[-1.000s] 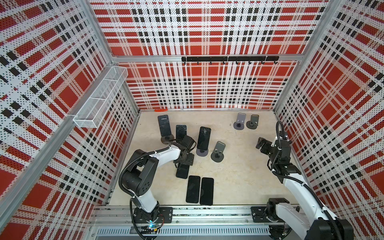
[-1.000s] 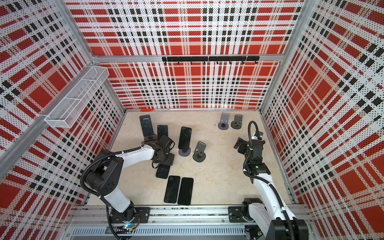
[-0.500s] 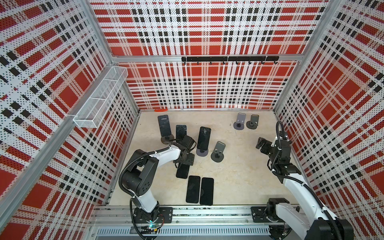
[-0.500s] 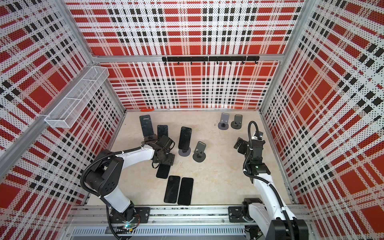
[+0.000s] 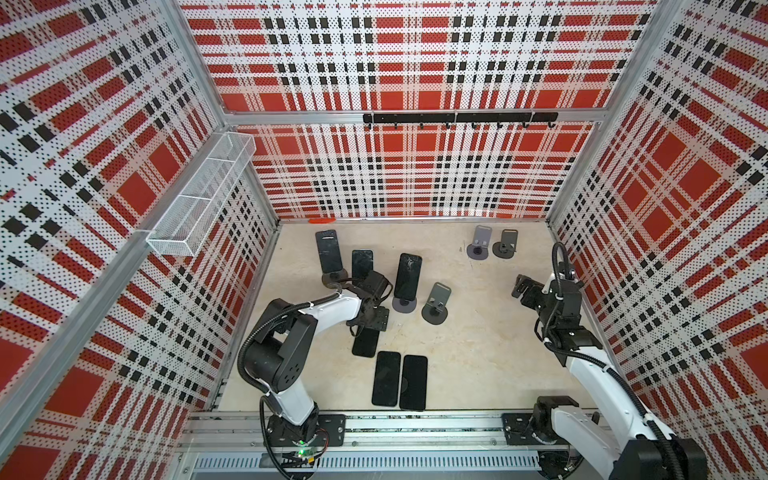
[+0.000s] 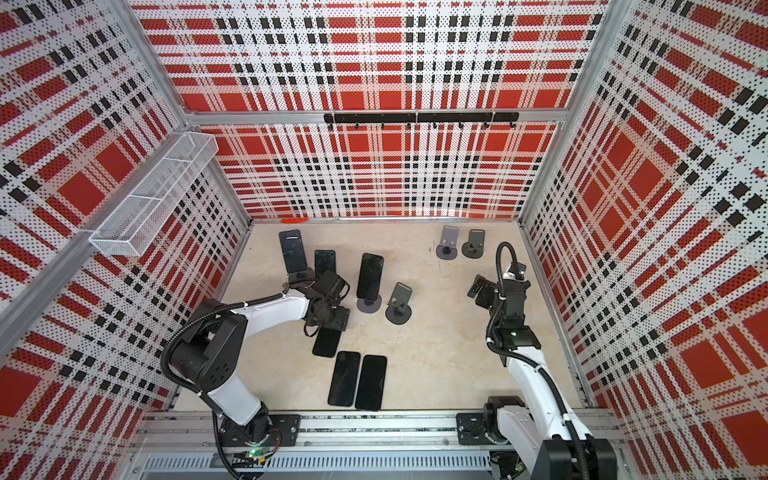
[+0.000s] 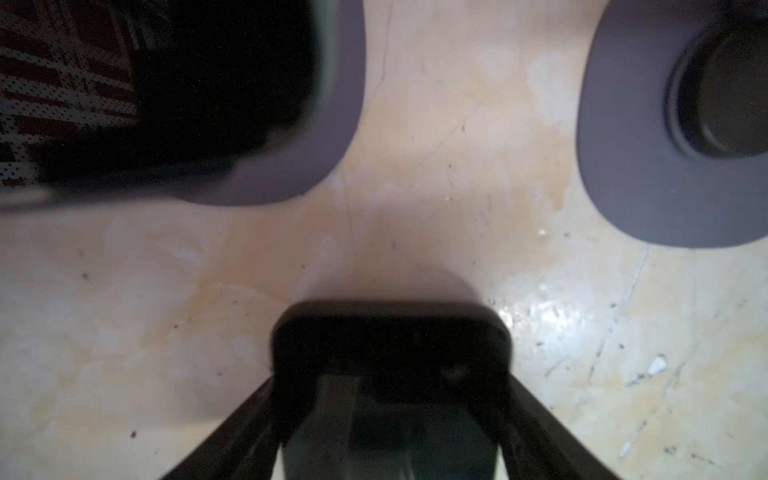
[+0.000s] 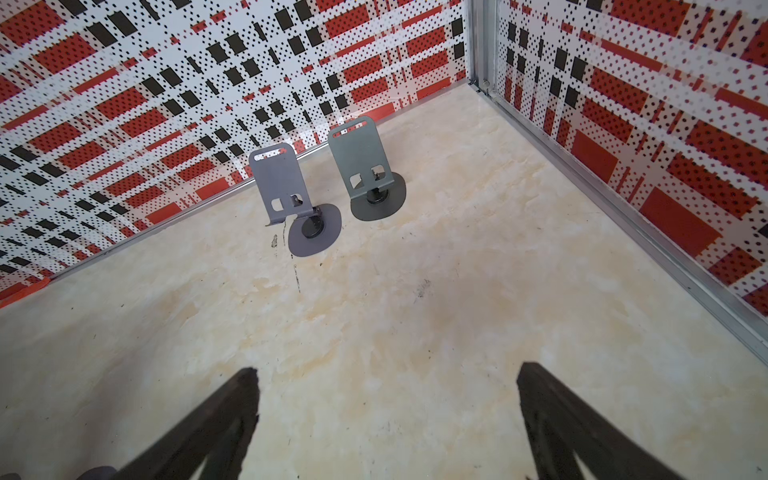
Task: Remove the phone from the phone stand
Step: 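Press the placed phone flat with the left gripper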
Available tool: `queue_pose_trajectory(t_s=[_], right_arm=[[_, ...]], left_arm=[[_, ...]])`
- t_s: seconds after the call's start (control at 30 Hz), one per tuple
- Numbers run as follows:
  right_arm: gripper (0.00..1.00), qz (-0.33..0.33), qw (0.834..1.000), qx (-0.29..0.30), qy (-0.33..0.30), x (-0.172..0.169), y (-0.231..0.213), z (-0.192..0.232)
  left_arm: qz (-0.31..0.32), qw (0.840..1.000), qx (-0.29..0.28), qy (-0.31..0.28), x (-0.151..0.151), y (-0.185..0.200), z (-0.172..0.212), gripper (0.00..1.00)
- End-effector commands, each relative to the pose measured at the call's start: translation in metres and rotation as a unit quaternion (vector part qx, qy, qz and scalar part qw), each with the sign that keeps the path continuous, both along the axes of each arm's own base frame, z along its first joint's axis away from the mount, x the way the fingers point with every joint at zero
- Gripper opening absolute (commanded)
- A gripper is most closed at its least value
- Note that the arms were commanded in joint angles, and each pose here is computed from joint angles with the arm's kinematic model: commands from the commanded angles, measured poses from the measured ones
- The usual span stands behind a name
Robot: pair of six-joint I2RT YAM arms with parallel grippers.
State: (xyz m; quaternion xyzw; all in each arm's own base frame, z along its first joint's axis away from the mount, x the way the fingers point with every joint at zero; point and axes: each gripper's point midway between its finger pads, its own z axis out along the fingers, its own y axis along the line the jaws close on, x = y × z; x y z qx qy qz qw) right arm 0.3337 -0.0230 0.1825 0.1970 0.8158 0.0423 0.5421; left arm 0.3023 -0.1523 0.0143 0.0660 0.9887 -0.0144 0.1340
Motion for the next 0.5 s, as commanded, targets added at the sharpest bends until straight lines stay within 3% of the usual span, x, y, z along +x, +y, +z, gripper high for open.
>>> queue_pose_trajectory(t_s=[0.0,0.47], right_arm=[[1.0,-0.002,1.0,0.002,0.001,0.0,-0.001,-0.001],[1.0,0.004,1.0,0.003,0.001,0.0,0.001,-0.001]], left_arm=[[-0.004,0.999,0.02,0.038,-0.016,0.009,-0.016,0.81],[-0.001,1.0,0.024,0.015,-0.006,0.011,0.01,0.81]])
